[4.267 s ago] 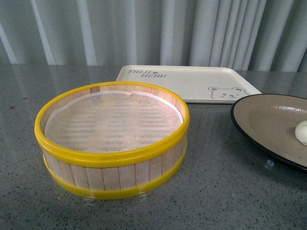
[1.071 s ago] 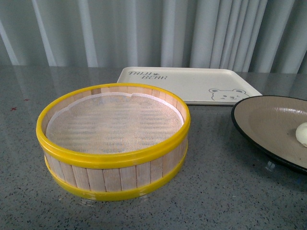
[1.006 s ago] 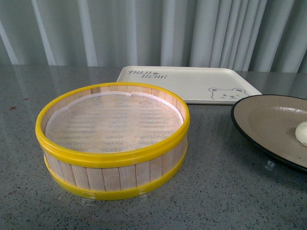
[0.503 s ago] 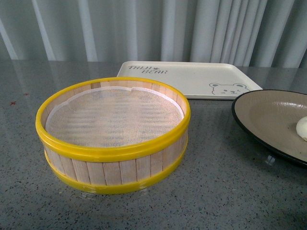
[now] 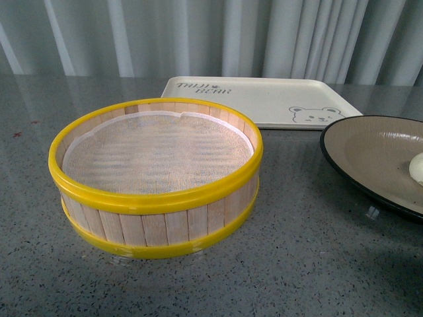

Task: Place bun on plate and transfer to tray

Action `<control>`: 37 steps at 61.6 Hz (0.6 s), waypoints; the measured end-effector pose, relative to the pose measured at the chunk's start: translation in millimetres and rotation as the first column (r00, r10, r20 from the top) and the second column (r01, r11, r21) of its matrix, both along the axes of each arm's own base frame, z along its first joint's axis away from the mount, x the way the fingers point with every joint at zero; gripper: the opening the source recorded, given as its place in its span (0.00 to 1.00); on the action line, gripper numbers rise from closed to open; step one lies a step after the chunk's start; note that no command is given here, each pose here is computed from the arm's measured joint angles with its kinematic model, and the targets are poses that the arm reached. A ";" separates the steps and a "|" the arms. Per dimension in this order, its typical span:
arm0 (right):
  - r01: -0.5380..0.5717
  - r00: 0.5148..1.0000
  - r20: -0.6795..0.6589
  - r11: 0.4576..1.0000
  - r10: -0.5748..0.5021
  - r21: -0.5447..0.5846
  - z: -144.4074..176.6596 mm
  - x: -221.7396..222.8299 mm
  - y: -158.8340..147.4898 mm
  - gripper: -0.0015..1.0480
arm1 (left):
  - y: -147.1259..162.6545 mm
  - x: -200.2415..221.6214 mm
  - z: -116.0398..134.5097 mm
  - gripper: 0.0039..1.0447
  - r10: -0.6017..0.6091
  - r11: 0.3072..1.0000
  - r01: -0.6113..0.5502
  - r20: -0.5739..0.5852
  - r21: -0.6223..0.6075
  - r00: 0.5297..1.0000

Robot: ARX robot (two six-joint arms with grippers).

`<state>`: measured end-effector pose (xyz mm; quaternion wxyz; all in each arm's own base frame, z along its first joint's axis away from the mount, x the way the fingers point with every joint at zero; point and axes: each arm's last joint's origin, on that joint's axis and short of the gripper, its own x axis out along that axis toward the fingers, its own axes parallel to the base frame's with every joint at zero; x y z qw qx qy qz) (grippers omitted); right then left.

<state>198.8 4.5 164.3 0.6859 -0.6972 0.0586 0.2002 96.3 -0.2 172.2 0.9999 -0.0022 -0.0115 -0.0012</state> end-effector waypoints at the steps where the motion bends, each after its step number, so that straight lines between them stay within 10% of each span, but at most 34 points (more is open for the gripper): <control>1: -0.001 1.000 -0.001 1.000 0.001 0.005 -0.3 0.3 -0.1 0.91 | 0.0 0.0 0.0 0.94 0.000 1.000 0.000 0.000 0.000 1.000; 37: 0.054 0.998 0.031 0.998 -0.055 0.032 -15.6 -8.3 -7.2 0.02 | 0.0 0.0 0.0 0.94 0.000 1.000 0.000 0.000 0.000 1.000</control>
